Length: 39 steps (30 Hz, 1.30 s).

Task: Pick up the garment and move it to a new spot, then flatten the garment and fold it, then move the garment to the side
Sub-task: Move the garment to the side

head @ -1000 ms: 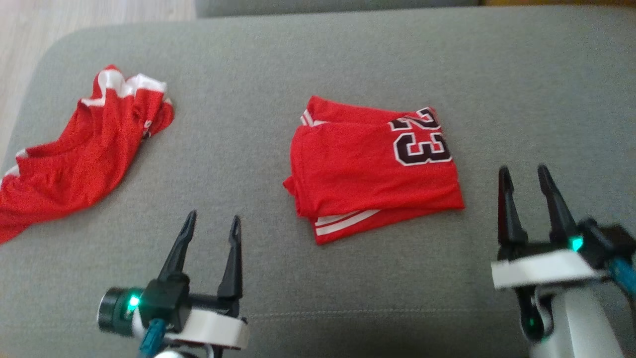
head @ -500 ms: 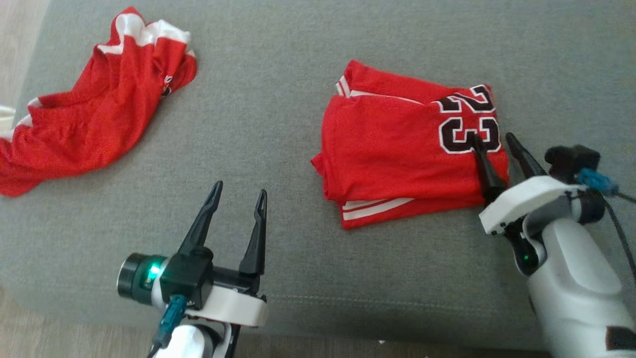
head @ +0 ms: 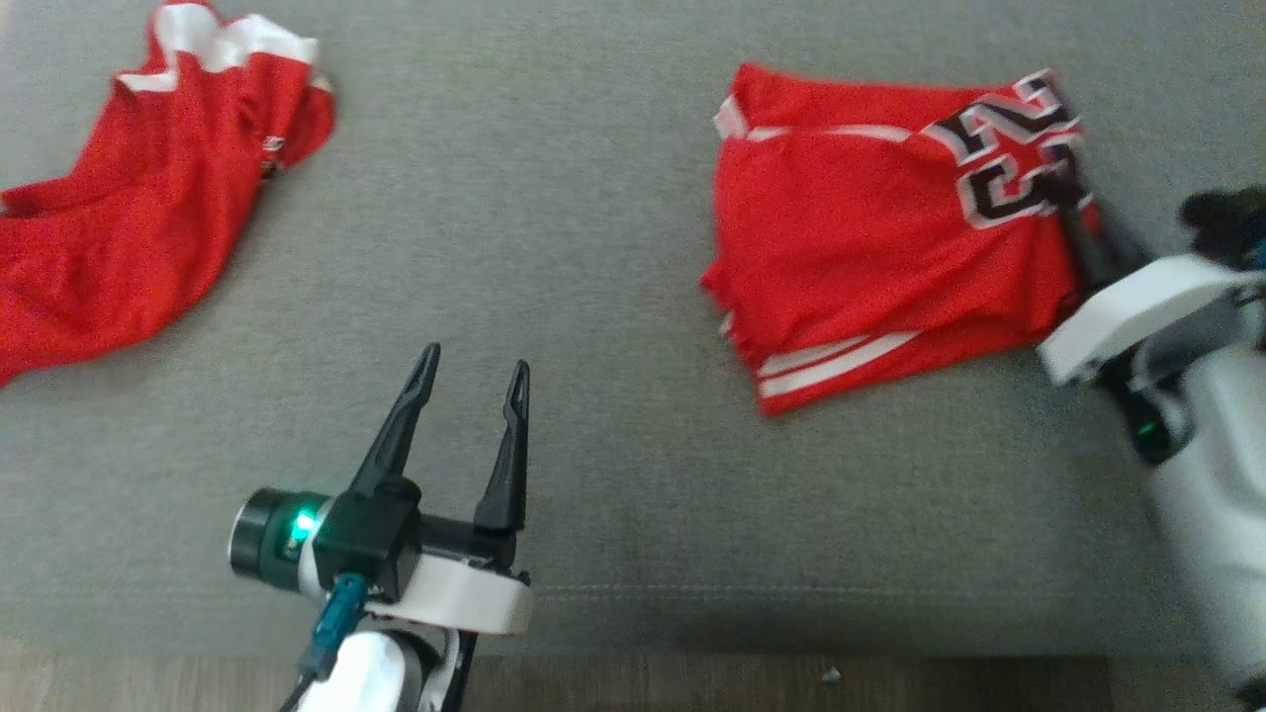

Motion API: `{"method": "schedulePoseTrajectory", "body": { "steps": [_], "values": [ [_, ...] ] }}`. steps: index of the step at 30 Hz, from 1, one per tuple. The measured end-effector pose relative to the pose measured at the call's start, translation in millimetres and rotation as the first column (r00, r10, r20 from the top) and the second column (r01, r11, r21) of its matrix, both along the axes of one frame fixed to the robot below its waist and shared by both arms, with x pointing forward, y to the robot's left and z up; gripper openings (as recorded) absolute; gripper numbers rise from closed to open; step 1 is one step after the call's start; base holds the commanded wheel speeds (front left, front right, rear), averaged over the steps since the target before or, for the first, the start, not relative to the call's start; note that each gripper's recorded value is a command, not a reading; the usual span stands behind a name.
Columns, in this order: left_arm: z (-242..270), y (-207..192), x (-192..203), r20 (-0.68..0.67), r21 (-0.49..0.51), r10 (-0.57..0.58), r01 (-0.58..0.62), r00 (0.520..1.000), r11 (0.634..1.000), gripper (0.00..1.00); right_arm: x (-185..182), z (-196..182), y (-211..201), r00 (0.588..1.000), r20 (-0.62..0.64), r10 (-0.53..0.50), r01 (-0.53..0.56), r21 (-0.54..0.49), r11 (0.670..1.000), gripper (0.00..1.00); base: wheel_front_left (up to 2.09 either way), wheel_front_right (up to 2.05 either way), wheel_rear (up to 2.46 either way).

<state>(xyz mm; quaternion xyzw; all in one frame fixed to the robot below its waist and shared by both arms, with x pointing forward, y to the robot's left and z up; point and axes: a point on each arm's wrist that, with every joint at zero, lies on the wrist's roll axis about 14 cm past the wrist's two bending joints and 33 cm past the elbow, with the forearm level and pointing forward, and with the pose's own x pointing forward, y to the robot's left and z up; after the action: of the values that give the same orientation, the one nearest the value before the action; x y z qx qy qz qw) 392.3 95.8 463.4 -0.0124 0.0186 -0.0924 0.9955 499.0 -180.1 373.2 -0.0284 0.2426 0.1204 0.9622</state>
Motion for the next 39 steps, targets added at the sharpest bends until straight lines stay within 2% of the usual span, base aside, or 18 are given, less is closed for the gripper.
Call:
{"method": "schedulePoseTrajectory", "body": {
  "steps": [10, 18, 23, 24, 25, 29, 33, 35, 39],
  "values": [
    [-13.3, -36.6, 37.5, 0.018, -0.012, -0.136, 0.136, 0.991, 0.991, 1.0, 19.1, 33.5, -112.4, 0.986, 0.081, -0.145, 0.157, -0.16, 0.975, 0.0, 0.0, 0.0, 0.0],
    [-33.8, -62.9, 54.2, 0.015, -0.014, -0.235, 0.235, 0.972, 0.972, 1.0, 24.9, 68.2, -161.5, 0.965, 0.17, -0.201, 0.237, -0.223, 0.946, 0.0, 0.0, 0.0, 0.0],
    [-44.5, -84.9, 62.5, 0.021, -0.025, -0.305, 0.305, 0.952, 0.952, 1.0, 20.9, 86.5, -189.2, 0.957, 0.198, -0.21, 0.267, -0.33, 0.905, 0.0, 0.0, 0.0, 0.0],
    [-46.3, -88.5, 63.3, 0.021, -0.031, -0.313, 0.314, 0.949, 0.949, 1.0, 19.6, 88.5, -194.6, 0.956, 0.2, -0.216, 0.275, -0.348, 0.896, 0.22, 0.0, 0.0, 0.0],
    [-48.4, -91.5, 63.9, 0.019, -0.035, -0.32, 0.32, 0.947, 0.947, 1.0, 18.6, 91.5, -200.8, 0.952, 0.209, -0.226, 0.289, -0.362, 0.886, 1.0, 0.0, 0.0, 0.0],
    [-53.1, -99.9, 64.3, 0.017, -0.043, -0.346, 0.347, 0.938, 0.937, 1.0, 17.1, 107.5, -222.4, 0.932, 0.263, -0.248, 0.344, -0.43, 0.835, 1.0, 0.0, 0.0, 0.0],
    [-47.6, -97.0, 64.2, 0.027, -0.032, -0.336, 0.337, 0.942, 0.941, 1.0, 27.1, 126.4, -210.7, 0.915, 0.361, -0.181, 0.348, -0.476, 0.808, 1.0, 0.0, 0.0, 0.0],
    [-43.4, -92.8, 64.2, 0.032, -0.026, -0.322, 0.323, 0.946, 0.946, 1.0, 33.6, 134.8, -192.7, 0.901, 0.411, -0.14, 0.34, -0.467, 0.816, 1.0, 0.0, 0.0, 0.0],
    [-29.1, -84.5, 62.4, 0.055, -0.007, -0.29, 0.291, 0.955, 0.957, 1.0, 38.3, 132.6, -140.9, 0.884, 0.458, -0.094, 0.287, -0.373, 0.883, 1.0, 0.0, 0.0, 0.0]
  ]
}}
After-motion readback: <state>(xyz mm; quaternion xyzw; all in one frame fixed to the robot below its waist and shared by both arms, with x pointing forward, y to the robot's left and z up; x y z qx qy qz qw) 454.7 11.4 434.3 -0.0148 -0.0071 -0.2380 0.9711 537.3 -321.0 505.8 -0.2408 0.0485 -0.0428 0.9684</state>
